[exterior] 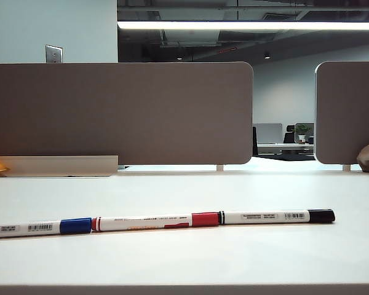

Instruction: Pick up the markers one by one and line them up horizontally in a straight line on the table.

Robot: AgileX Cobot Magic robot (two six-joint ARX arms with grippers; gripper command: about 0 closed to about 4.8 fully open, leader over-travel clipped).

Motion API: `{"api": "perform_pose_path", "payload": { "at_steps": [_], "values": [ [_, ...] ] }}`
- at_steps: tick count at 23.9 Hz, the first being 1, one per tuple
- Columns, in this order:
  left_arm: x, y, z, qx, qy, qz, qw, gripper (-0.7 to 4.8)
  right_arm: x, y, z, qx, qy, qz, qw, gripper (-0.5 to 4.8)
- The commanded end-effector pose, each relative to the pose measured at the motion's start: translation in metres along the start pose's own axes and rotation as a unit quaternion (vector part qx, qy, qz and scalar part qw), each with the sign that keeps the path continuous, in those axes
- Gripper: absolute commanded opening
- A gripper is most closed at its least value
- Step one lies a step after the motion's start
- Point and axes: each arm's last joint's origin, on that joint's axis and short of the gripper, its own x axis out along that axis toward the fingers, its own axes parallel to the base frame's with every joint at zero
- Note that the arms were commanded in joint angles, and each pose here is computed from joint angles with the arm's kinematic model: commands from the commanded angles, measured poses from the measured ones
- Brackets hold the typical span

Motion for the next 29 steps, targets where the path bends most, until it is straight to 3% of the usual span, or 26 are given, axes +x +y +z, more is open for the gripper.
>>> {"api": "perform_pose_path", "payload": {
  "at_steps": [1,7,21,29],
  "values": [
    [0.000,0.000,-0.002,-0.004,0.012,-0.003,1.000,0.04,0.001,0.000,-0.005,0.001,0.016,-0.001,1.000,0.00],
    [0.000,-0.001,-0.006,-0.008,0.032,-0.007,0.999,0.03,0.000,0.001,-0.008,-0.002,0.033,0.000,0.999,0.00],
    [-0.002,-0.001,-0.004,-0.006,0.020,-0.005,1.000,0.04,0.000,-0.001,-0.009,-0.001,0.040,-0.007,0.999,0.00],
    [-0.008,0.004,0.001,-0.002,-0.019,0.028,0.999,0.03,-0.001,-0.027,-0.013,0.016,0.059,-0.141,0.988,0.00]
  ]
}}
